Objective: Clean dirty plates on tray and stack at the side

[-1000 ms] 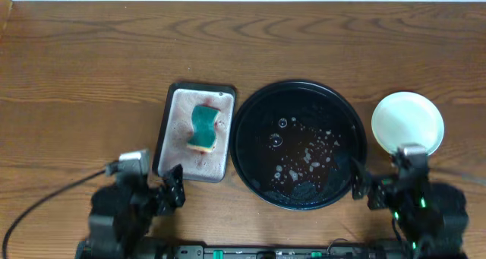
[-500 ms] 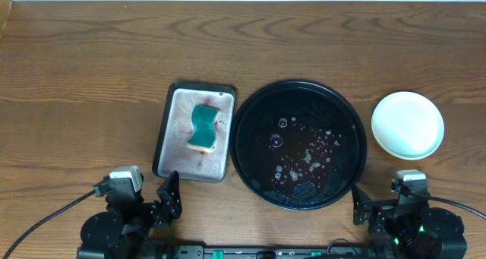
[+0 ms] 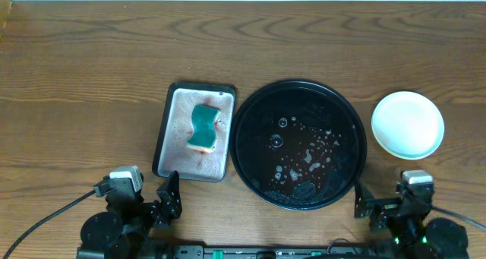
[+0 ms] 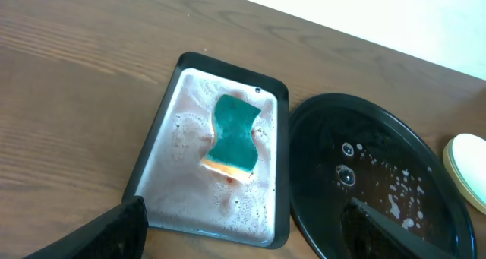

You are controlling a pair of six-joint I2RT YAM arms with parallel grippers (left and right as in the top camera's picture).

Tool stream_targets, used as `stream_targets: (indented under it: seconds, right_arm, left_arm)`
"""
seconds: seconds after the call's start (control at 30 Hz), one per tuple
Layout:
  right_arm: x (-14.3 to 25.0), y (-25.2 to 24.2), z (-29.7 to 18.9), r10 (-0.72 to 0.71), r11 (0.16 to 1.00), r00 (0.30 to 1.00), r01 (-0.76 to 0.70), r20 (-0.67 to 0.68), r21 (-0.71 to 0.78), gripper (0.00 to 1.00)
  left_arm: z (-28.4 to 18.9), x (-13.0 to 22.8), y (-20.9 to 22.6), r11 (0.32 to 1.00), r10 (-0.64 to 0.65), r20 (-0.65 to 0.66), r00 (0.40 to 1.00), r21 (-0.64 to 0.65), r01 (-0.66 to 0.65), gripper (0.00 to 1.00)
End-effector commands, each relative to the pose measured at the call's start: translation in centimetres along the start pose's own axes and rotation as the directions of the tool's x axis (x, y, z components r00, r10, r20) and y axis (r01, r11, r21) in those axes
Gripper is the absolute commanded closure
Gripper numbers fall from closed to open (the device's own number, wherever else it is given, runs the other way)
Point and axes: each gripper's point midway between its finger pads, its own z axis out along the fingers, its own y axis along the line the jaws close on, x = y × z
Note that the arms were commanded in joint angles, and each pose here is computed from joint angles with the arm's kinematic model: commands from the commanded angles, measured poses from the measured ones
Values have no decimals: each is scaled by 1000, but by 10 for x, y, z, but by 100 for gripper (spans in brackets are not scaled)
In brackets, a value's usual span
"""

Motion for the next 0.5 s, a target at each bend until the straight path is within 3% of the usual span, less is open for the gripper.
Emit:
stream_targets:
  seconds: [0.0,0.27,0.37,0.47]
  right_arm:
    - [-13,1,14,-23,1000,994,25,104,-17,1]
    - [-55,5,46,-55,995,893,86,446,-50,1]
    - [-53,1,54,-58,996,858,87,511,-34,1]
    - [-36,-7,67,-57,997,866,73,497,-12,1]
  left_arm:
    - [1,2,0,1000,21,-5,1000,6,-21,18]
    - [1,2,0,1000,21,-5,1000,6,-21,18]
    - [1,2,0,1000,21,-5,1000,6,-21,18]
    - [1,2,0,1000,21,-5,1000,6,-21,18]
